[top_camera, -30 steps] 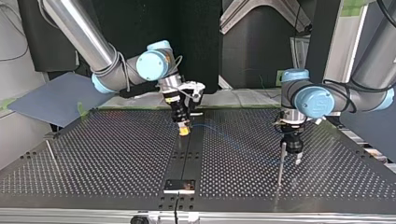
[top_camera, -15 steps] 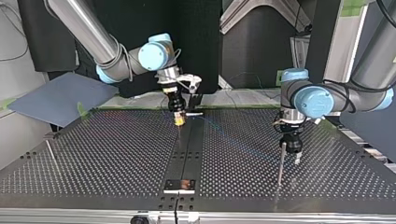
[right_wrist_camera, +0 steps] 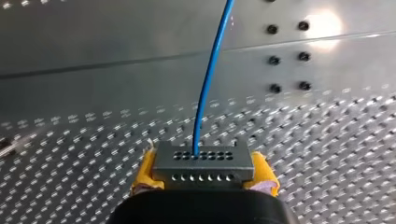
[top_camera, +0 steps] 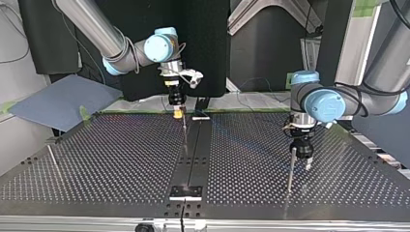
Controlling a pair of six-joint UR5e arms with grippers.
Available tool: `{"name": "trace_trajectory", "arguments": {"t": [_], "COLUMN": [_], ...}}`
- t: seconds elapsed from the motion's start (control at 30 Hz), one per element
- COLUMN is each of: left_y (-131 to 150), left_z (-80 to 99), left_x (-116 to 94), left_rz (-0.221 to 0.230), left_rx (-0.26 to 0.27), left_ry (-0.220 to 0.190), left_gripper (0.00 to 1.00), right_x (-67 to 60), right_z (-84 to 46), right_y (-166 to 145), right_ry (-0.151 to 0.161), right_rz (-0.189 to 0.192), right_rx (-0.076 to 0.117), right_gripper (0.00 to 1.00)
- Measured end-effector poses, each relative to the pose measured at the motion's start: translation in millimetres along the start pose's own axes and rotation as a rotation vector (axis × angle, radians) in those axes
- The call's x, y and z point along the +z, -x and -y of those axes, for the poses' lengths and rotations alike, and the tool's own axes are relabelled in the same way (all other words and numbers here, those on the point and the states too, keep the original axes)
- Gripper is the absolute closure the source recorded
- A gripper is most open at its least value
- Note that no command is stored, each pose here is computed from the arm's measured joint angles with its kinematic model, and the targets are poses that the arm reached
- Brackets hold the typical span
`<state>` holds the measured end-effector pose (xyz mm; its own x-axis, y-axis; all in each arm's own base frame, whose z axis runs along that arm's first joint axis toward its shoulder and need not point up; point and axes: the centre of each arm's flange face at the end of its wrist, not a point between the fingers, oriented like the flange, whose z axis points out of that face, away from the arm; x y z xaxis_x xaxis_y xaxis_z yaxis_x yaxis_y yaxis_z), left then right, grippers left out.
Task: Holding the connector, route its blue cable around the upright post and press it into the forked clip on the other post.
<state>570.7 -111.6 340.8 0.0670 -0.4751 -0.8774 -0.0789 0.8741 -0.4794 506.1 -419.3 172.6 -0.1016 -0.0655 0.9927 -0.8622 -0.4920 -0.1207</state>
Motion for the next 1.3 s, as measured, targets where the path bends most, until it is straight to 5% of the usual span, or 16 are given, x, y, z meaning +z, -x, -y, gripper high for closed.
{"name": "trace_trajectory", "arguments": {"t": [0.43, 0.7, 0.93, 1.3], "left_y": [-3.0, -3.1, -3.4, -4.1], "left_z": [3.1, 3.4, 3.8, 5.3], "left_x": [-2.6, -2.6, -2.8, -3.4], "left_rz": [-0.014, -0.014, -0.015, -0.016], "left_rx": [0.002, 0.002, 0.002, 0.002], "left_ry": [0.0, -0.001, -0.001, -0.003], "left_gripper": [0.0, 0.0, 0.0, 0.0], "right_x": [-38.9, -68.6, -96.7, -100.8], "right_z": [-18.0, -26.5, -41.5, -74.9], "right_y": [97.3, 126.0, 162.7, 206.7], "right_ry": [0.057, 0.076, 0.117, 0.192], "right_rz": [0.094, 0.128, 0.196, 0.208], "right_rx": [-0.058, -0.077, -0.099, -0.089], "right_gripper": [1.0, 1.0, 1.0, 1.0]}}
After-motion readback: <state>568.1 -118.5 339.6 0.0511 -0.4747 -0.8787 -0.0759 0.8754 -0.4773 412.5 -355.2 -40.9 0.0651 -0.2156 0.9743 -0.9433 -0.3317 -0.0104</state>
